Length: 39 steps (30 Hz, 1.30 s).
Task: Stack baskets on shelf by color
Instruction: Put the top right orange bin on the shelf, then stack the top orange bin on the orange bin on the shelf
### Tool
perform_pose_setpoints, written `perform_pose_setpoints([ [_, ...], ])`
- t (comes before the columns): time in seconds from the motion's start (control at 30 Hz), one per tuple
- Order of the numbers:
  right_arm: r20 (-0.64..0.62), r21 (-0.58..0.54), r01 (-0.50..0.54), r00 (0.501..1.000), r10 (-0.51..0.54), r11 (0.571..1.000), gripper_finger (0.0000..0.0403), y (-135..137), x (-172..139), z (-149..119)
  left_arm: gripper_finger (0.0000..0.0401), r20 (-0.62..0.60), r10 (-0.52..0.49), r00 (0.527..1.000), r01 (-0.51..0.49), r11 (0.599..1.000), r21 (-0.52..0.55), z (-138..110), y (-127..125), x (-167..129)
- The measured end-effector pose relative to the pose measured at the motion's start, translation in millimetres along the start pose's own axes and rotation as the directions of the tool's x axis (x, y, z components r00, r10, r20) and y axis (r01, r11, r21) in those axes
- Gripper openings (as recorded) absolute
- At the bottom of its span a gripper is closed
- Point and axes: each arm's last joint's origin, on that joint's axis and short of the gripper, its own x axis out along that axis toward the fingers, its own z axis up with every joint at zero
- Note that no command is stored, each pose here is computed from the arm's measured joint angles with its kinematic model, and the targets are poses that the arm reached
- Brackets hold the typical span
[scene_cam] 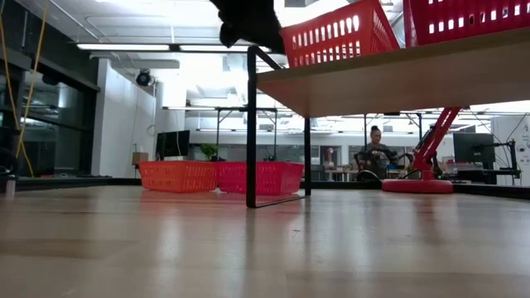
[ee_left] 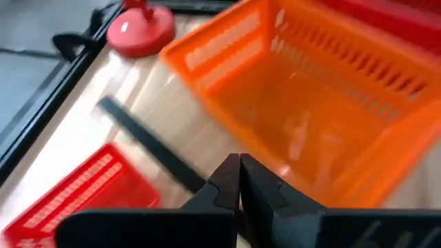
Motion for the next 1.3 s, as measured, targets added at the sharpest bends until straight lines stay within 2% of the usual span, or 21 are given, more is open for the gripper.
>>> perform_pose_setpoints([
  [0.13,0.0,0.0,0.0,1.0,0.0,1.0,0.0,0.0,0.0,0.0,0.0,-0.029,0.022,0.999,-0.022,1.0,-0.001,-3.2,1.3,0.1],
  [0.43,0.0,0.0,0.0,1.0,0.0,1.0,0.0,0.0,-0.1,0.1,0.0,-0.064,-0.1,0.993,0.099,0.995,-0.022,-6.7,-9.6,-3.5],
  [0.87,0.0,0.0,0.0,1.0,0.0,1.0,0.0,0.0,0.0,0.1,0.0,-0.088,-0.147,0.985,0.146,0.989,-0.019,-12.8,-28.2,-16.9],
  [1.03,0.001,0.0,0.0,1.0,0.0,1.0,0.0,0.0,-0.1,0.3,0.0,-0.079,-0.104,0.991,0.101,0.994,-0.036,-4.7,-1.8,-49.3],
  [1.3,0.003,0.004,-0.001,1.0,0.001,1.0,0.0,0.0,-0.1,0.6,0.0,0.068,0.11,0.992,-0.107,0.993,-0.05,10.8,58.1,-113.8],
])
